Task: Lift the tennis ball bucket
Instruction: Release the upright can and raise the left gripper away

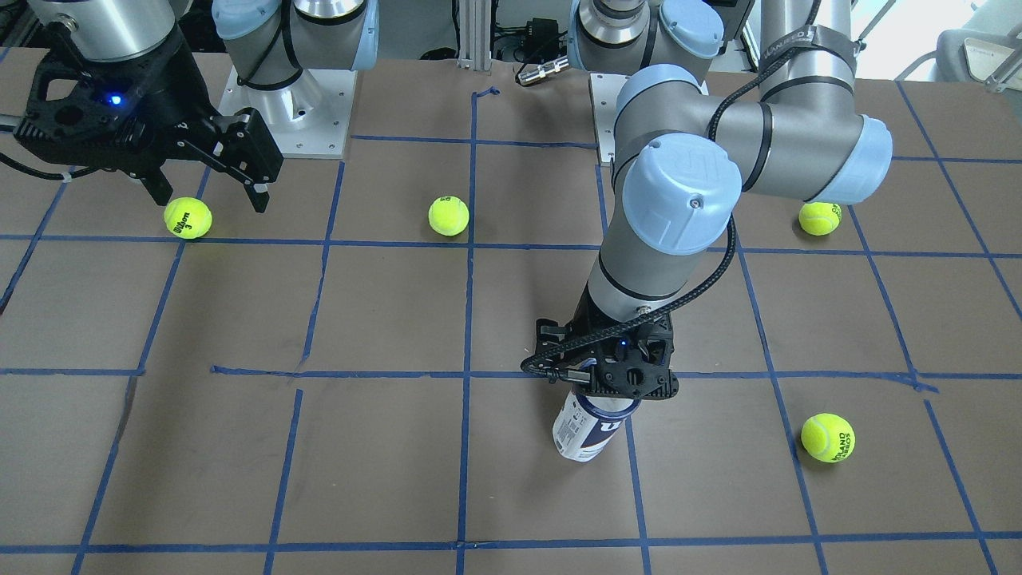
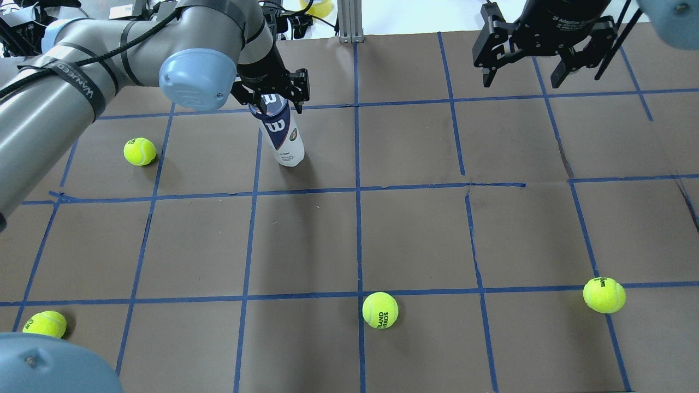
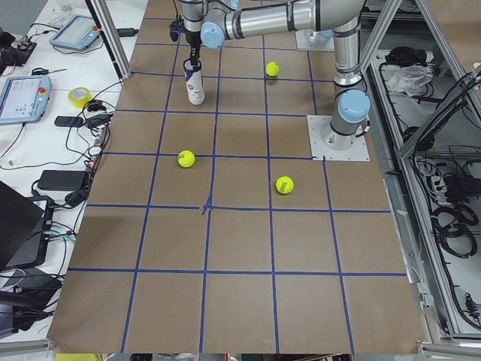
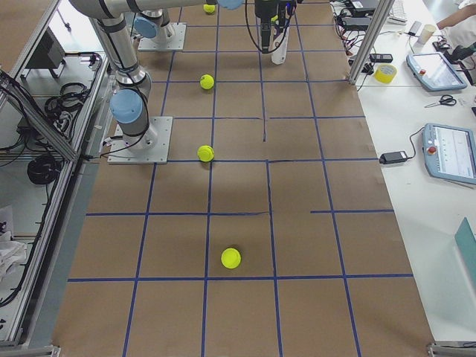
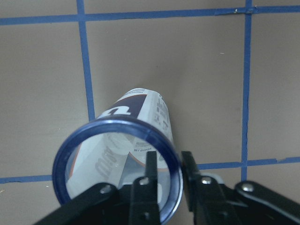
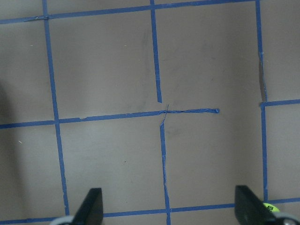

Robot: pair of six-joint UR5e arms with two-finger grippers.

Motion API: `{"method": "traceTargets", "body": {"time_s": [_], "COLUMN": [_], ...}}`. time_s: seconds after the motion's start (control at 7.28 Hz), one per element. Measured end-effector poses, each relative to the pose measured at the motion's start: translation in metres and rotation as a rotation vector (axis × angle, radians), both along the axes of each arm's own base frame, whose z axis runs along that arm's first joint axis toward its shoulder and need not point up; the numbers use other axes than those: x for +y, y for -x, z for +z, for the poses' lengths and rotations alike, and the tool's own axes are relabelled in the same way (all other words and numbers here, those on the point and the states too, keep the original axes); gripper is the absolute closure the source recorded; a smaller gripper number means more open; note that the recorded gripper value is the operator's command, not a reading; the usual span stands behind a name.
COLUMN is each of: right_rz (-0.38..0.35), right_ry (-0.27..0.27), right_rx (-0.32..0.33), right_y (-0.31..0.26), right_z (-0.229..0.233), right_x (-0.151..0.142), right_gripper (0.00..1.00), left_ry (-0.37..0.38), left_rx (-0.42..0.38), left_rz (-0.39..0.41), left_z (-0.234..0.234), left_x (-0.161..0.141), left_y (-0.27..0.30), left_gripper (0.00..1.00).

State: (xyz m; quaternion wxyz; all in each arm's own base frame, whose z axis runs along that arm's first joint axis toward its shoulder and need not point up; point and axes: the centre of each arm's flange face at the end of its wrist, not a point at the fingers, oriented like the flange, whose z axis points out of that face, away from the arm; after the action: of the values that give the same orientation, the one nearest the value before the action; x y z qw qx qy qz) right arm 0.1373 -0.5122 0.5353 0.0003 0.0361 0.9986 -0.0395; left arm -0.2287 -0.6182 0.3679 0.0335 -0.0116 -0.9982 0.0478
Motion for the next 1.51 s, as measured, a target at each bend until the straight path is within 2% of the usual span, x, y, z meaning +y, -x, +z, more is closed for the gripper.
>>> {"method": "traceTargets", "body": {"time_s": [0.27, 0.55, 0.96, 1.24, 1.51], "right_rz": [0.000, 0.003, 0.015, 0.019, 0.019], "right_ry": [0.000, 0.000, 0.002, 0.001, 0.003], "right_rx": [0.001, 0.004, 0.007, 0.008, 0.008], "right_y": [0.000, 0.000, 0.000, 0.000, 0.000], "right_z": [0.000, 0.000, 0.000, 0.001, 0.002], "right_x": [0.000, 0.000, 0.000, 0.000, 0.002], "right_gripper": [0.00, 0.00, 0.00, 0.00, 0.00], "left_ry": [0.031, 0.021, -0.010, -0.049, -0.079], "left_rx": [0.030, 0.028, 0.003, -0.028, -0.067], "left_rz": [-0.001, 0.006, -0.028, -0.047, -0.043], "left_z": [0.032, 0.076, 0.132, 0.141, 0.134], "left_x": [0.007, 0.018, 0.033, 0.054, 0.078], "left_y": [0.000, -0.012, -0.103, -0.148, -0.161], "left_gripper": [0.00, 0.00, 0.00, 0.00, 0.00]}}
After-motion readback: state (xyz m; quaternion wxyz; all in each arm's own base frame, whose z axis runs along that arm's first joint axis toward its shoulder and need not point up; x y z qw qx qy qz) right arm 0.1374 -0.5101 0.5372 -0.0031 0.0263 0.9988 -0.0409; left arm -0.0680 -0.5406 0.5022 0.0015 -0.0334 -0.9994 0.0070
